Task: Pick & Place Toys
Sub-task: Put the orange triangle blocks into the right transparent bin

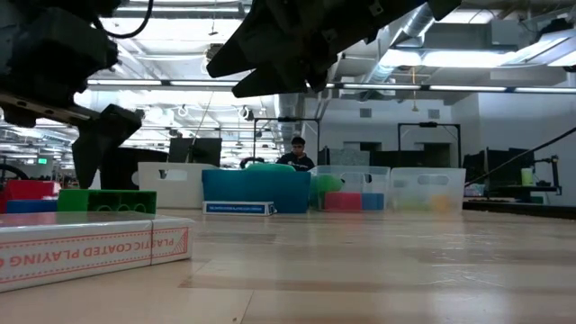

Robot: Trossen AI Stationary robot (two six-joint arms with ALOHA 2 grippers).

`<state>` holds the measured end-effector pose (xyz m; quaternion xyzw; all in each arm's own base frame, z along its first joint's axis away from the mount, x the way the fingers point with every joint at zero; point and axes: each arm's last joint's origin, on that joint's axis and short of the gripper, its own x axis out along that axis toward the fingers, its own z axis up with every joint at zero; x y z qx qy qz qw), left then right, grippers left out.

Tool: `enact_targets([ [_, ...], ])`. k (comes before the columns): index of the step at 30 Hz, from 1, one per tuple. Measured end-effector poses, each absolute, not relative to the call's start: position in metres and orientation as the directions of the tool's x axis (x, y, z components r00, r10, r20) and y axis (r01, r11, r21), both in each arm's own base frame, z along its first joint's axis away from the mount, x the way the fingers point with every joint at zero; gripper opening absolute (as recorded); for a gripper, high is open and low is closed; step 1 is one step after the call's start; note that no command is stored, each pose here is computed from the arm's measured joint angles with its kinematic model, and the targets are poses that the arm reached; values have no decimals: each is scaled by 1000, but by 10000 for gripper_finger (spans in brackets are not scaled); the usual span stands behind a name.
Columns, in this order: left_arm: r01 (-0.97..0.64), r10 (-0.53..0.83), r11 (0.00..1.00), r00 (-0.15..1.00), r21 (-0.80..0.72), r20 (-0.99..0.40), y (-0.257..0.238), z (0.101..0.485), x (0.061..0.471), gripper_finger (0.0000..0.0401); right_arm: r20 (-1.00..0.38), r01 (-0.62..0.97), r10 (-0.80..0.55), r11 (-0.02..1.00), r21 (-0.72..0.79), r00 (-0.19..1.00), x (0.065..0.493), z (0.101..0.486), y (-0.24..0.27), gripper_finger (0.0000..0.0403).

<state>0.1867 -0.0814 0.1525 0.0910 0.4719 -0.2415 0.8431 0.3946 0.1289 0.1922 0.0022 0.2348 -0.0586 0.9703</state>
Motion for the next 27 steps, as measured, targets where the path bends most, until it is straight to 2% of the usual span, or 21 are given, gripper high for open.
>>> enact_targets([
  [4, 505, -317, 862, 455, -52, -832, -86, 150, 187, 347, -456, 114, -112, 993, -23, 883, 395, 192, 129, 282],
  [13, 505, -272, 861, 368, -54, -889, -91, 127, 191, 347, -456, 114, -112, 993, -23, 883, 395, 192, 129, 282],
  [23, 395, -248, 916, 403, -77, -881, -92, 126, 195, 346, -456, 113, -111, 993, -23, 883, 394, 192, 130, 282],
  [27, 368, -242, 926, 407, -85, -881, -92, 125, 195, 332, -456, 113, -111, 993, -23, 883, 394, 192, 130, 282],
])
